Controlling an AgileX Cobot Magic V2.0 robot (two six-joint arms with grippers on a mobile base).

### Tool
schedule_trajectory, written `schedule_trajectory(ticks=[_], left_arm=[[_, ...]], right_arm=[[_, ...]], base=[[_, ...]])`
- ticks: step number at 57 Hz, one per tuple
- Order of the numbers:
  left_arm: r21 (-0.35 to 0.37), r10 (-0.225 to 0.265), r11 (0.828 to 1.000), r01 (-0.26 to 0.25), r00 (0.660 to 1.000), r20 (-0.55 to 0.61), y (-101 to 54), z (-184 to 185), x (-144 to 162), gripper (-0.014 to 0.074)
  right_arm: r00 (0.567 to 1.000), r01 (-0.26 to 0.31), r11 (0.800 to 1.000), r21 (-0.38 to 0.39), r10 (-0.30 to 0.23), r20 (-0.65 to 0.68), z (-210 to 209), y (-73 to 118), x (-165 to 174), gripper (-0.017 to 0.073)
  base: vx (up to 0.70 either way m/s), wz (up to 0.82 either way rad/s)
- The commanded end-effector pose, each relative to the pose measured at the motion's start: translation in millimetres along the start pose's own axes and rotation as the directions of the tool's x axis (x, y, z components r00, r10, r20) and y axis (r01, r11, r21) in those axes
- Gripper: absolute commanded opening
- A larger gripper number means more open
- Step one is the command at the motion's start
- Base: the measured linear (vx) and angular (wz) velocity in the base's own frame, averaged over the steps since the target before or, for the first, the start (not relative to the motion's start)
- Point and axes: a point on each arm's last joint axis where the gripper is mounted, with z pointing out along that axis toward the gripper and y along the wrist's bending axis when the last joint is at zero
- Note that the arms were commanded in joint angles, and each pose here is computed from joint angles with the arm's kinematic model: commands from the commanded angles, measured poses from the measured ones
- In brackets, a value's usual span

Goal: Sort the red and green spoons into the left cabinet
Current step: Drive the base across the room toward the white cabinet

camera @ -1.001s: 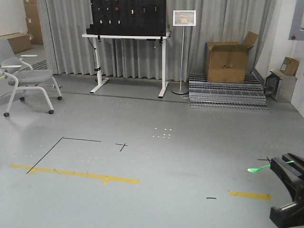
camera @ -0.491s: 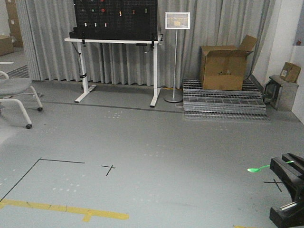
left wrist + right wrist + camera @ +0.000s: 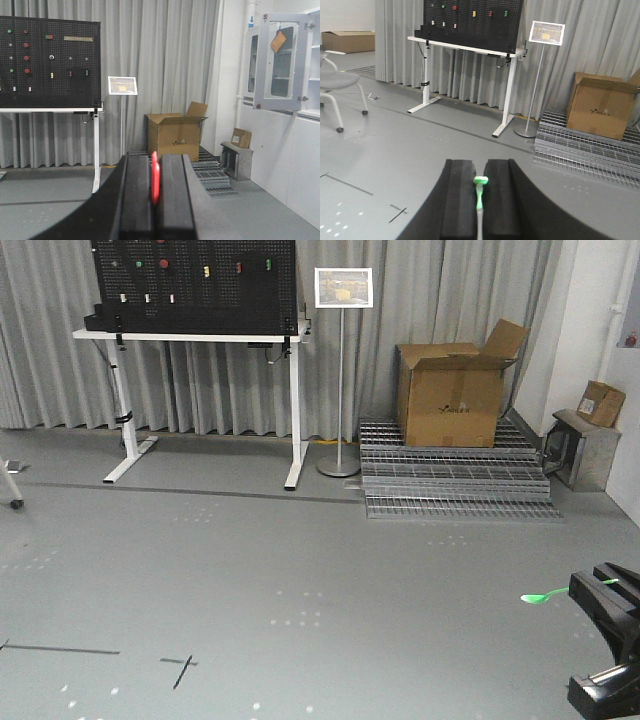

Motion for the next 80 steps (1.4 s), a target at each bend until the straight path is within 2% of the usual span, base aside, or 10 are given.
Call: schedule_trajectory(ticks=[1, 41, 80], left_arm=[[0.031, -0.009, 1.0, 0.006, 0.995, 0.096, -3.5, 0.7, -15.9, -0.0006], [0.031, -0.01, 0.999, 0.007, 0.995, 0.095, -3.5, 0.7, -15.9, -0.0006], [0.031, -0.01, 0.999, 0.007, 0.995, 0.095, -3.5, 0.7, -15.9, -0.0006]], right_arm=[[0.995, 0.003, 1.0, -0.022, -0.001, 0.101, -1.2, 1.1, -16.6, 0.0022], [0.995, 0.003, 1.0, -0.022, -0.001, 0.1, -1.2, 1.1, -16.6, 0.0022], [0.995, 0.003, 1.0, -0.022, -0.001, 0.1, -1.2, 1.1, -16.6, 0.0022]], base=[[0.65, -0.07], [0.64, -0.06], [0.61, 0.07]])
